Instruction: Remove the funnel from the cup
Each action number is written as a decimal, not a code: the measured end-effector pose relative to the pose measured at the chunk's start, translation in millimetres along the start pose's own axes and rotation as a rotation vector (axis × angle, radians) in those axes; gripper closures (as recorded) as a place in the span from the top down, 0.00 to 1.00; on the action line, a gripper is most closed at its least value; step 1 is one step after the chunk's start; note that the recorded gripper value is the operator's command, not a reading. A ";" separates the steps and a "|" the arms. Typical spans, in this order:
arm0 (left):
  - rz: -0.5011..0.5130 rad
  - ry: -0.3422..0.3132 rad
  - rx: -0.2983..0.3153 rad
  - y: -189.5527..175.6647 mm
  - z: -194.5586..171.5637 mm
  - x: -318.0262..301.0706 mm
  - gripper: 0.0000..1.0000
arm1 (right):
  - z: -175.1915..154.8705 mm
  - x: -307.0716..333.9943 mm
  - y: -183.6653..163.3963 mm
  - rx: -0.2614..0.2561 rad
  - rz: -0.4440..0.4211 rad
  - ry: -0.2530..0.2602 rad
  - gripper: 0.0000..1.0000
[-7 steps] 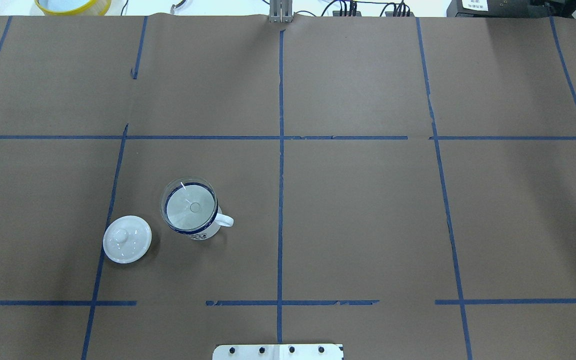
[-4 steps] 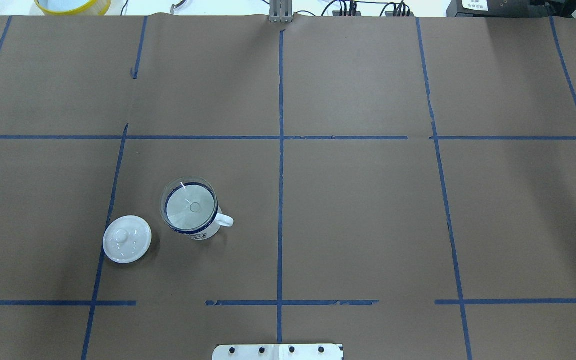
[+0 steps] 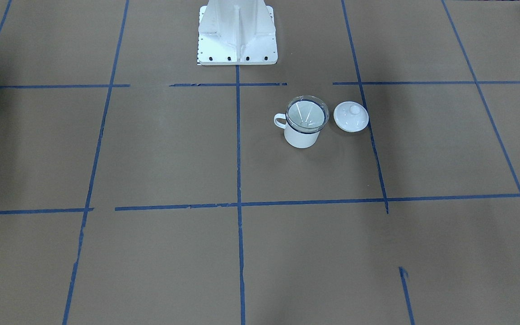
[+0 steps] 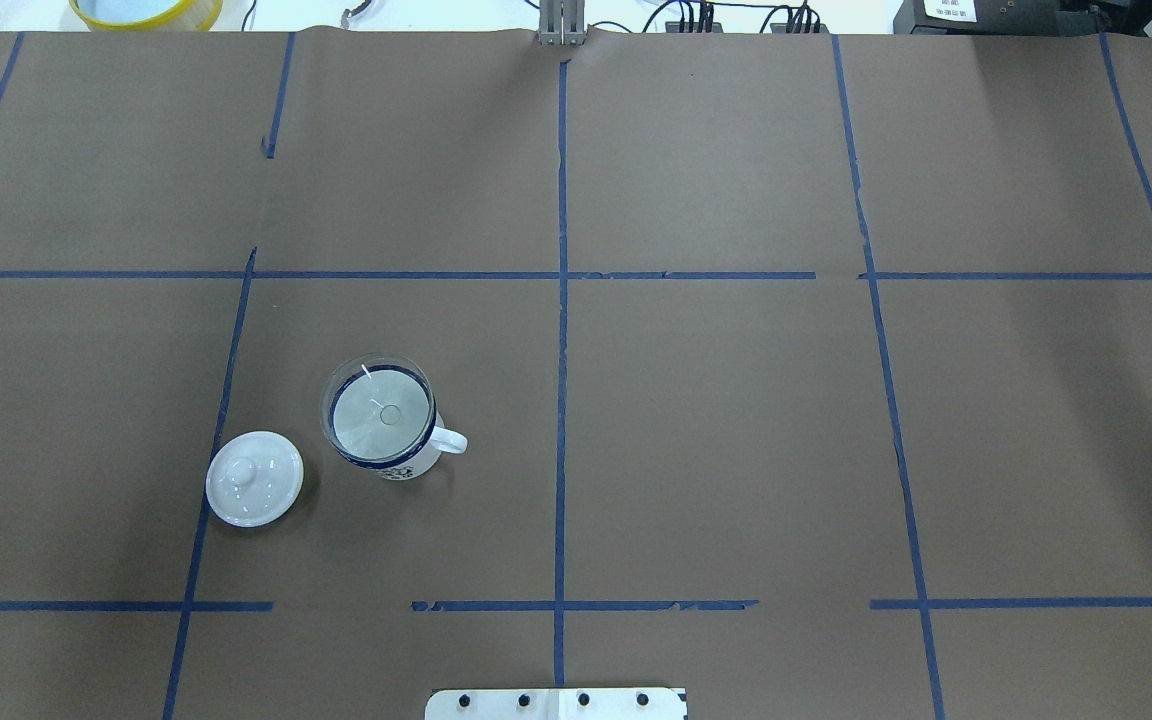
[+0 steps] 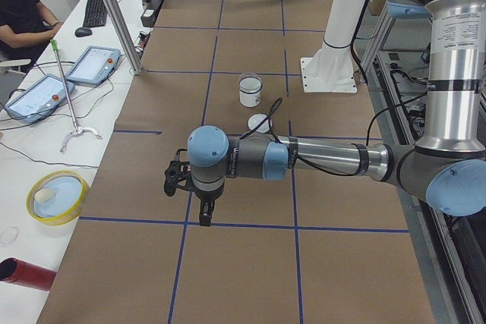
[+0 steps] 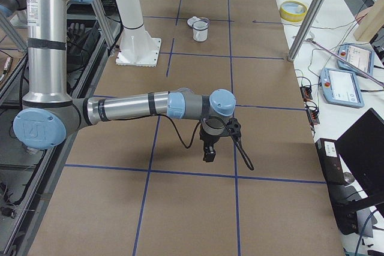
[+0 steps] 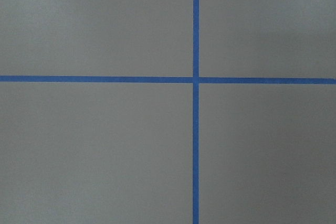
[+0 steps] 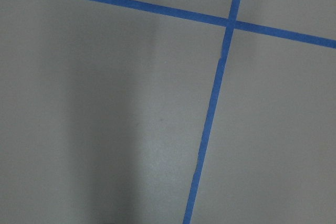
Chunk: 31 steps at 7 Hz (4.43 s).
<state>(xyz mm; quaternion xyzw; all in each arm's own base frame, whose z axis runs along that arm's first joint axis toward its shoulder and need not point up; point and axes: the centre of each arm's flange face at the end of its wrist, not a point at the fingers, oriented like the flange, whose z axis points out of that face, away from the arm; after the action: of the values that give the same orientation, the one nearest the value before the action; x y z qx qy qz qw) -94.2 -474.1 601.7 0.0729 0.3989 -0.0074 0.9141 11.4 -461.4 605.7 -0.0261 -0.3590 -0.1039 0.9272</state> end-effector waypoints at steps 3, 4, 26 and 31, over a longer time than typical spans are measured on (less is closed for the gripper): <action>-0.151 0.090 0.012 -23.3 32.1 129.7 1.00 | 0.0 0.0 0.0 0.000 -0.001 0.000 1.00; -0.257 0.110 -0.002 -32.6 41.3 197.3 1.00 | 0.0 0.0 0.0 0.000 -0.001 0.000 1.00; -0.900 -0.018 -0.037 17.2 74.4 673.8 0.00 | 0.0 0.0 0.0 0.000 -0.001 0.000 1.00; -0.806 0.308 0.244 -88.4 86.5 626.0 0.00 | 0.0 0.0 0.0 0.000 0.000 0.000 1.00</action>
<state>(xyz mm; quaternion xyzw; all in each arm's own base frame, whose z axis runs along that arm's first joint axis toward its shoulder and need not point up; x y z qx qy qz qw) 389.2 -545.7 191.3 0.0190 0.5231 -0.3989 0.7529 11.4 -461.4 605.7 -0.0261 -0.3590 -0.1041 0.9272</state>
